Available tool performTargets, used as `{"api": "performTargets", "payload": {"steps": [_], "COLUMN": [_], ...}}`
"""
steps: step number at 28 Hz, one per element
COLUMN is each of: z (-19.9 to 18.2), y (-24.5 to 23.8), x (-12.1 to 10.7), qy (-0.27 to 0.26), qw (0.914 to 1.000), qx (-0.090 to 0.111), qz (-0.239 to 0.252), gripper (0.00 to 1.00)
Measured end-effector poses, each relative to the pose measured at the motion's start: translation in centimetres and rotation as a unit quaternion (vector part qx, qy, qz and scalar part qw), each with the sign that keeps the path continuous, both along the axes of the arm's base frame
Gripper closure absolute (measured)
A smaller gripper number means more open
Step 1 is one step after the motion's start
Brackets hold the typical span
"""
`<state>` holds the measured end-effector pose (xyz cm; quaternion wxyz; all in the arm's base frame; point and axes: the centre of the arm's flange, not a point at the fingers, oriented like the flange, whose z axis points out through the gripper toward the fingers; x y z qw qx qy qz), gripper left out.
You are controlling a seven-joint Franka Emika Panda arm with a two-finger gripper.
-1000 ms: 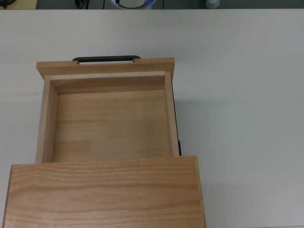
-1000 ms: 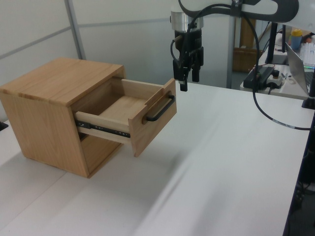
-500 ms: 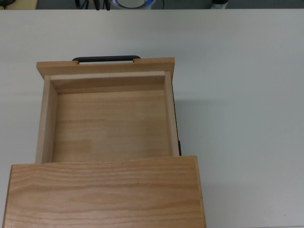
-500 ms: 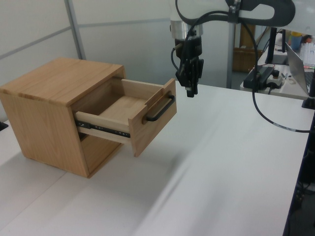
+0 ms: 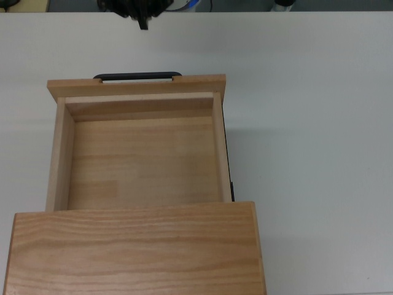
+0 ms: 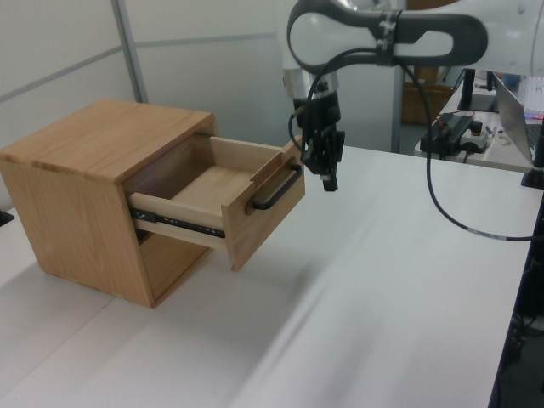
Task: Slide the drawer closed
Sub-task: 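Move the gripper down to the front panel of the open wooden drawer, then push the drawer front with the gripper into the cabinet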
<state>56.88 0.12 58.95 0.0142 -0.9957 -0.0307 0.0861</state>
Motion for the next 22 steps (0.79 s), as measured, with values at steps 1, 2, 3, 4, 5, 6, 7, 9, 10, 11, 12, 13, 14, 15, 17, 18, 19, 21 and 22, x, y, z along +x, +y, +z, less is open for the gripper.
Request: {"api": "performTargets", "payload": {"steps": [1,2,3,4,5,6,7,9,10,11,12,13,14,15,17,18,19,21,22], "z": [-0.4,-0.7,-1.2,-1.6,-1.9,-2.2,-2.5,-3.2,-3.5,-3.7,-4.0,-4.3,-4.5,-4.8,-5.2,-5.4,-5.7,-6.1,-6.2], "y": [0.1,0.2,0.3,0.3,0.3,0.3,0.3,0.3,0.3,0.4,0.4,0.5,0.6,0.7,0.8,0.9,0.9,1.1,1.1], "x": [0.3,0.5,0.9,1.2,1.4,1.7,2.0,2.7,3.0,3.2,3.5,3.9,4.1,4.4,4.9,5.1,5.4,5.8,6.0], "qy": [0.0,0.0,0.0,0.0,-0.002,-0.005,-0.008,-0.015,-0.017,-0.02,-0.024,-0.029,-0.032,-0.035,-0.042,-0.046,-0.05,-0.055,-0.057], "qw": [1.0,1.0,1.0,1.0,1.0,1.0,0.9999,0.9998,0.9998,0.9997,0.9996,0.9995,0.9994,0.9992,0.9989,0.9987,0.9984,0.9981,0.9979], "qx": [-0.001,-0.001,-0.002,-0.003,-0.004,-0.005,-0.007,-0.01,-0.011,-0.012,-0.013,-0.016,-0.017,-0.019,-0.022,-0.024,-0.025,-0.027,-0.029], "qz": [0.001,0.002,0.002,0.002,0.002,0.002,0.002,0.002,0.002,0.002,0.002,0.003,0.003,0.001,-0.002,-0.003,-0.004,-0.008,-0.009], "gripper": [0.99,0.99,0.99,0.99,0.99,0.99,0.99,0.99,0.99,0.99,0.99,0.99,0.99,0.99,0.99,0.99,0.99,0.99,0.99]}}
